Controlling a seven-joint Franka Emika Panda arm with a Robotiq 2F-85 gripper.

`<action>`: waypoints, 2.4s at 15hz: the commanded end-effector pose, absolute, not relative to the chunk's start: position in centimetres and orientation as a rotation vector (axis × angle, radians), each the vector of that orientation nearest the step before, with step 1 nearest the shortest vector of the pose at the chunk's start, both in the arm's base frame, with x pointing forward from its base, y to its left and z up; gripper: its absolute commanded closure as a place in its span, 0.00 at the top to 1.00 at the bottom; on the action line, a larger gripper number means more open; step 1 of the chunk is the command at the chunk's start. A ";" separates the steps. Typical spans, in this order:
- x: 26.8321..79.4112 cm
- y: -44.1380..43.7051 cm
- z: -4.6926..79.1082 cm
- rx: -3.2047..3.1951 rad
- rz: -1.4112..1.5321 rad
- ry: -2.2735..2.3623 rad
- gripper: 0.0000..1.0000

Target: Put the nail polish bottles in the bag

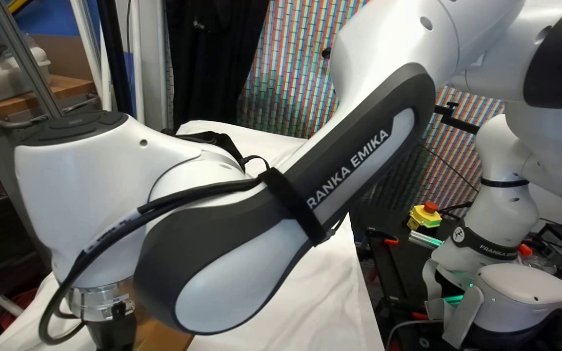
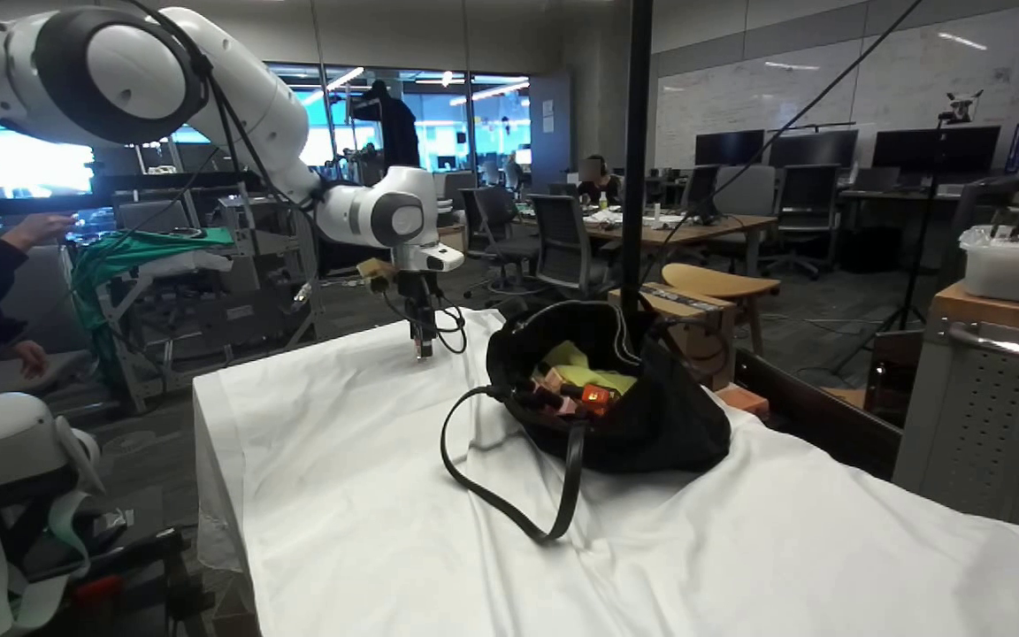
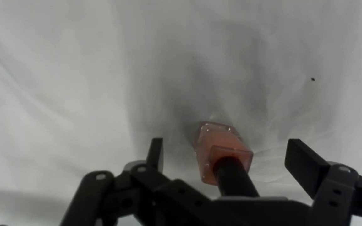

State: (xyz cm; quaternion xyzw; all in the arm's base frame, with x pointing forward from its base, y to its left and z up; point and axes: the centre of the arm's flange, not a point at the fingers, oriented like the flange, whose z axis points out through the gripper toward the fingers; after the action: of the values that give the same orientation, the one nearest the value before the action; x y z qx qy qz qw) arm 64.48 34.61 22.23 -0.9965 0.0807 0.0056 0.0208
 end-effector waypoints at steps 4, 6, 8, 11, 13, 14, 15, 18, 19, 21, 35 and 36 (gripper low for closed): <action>66.1 35.4 22.0 -3.125 0.016 0.272 0.53; 66.4 35.2 21.9 -3.128 0.020 0.279 0.41; 66.6 35.0 21.9 -3.130 0.017 0.292 0.27; 66.9 34.5 22.0 -3.140 0.015 0.312 0.22; 66.7 34.3 22.2 -3.152 0.017 0.306 0.22; 66.5 34.0 22.5 -3.162 0.019 0.294 0.22; 66.4 33.8 22.7 -3.170 0.019 0.286 0.22; 65.6 32.8 24.0 -3.197 0.023 0.256 0.22; 65.4 32.4 24.4 -3.206 0.016 0.249 0.22; 65.0 31.5 25.5 -3.216 -0.004 0.238 0.22; 63.3 20.7 35.3 -3.221 -0.201 0.392 0.22; 63.3 19.7 35.9 -3.217 -0.214 0.414 0.22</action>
State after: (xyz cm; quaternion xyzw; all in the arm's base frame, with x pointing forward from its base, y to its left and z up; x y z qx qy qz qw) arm 65.24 22.84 33.55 -0.9909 0.1156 -0.0415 -0.0542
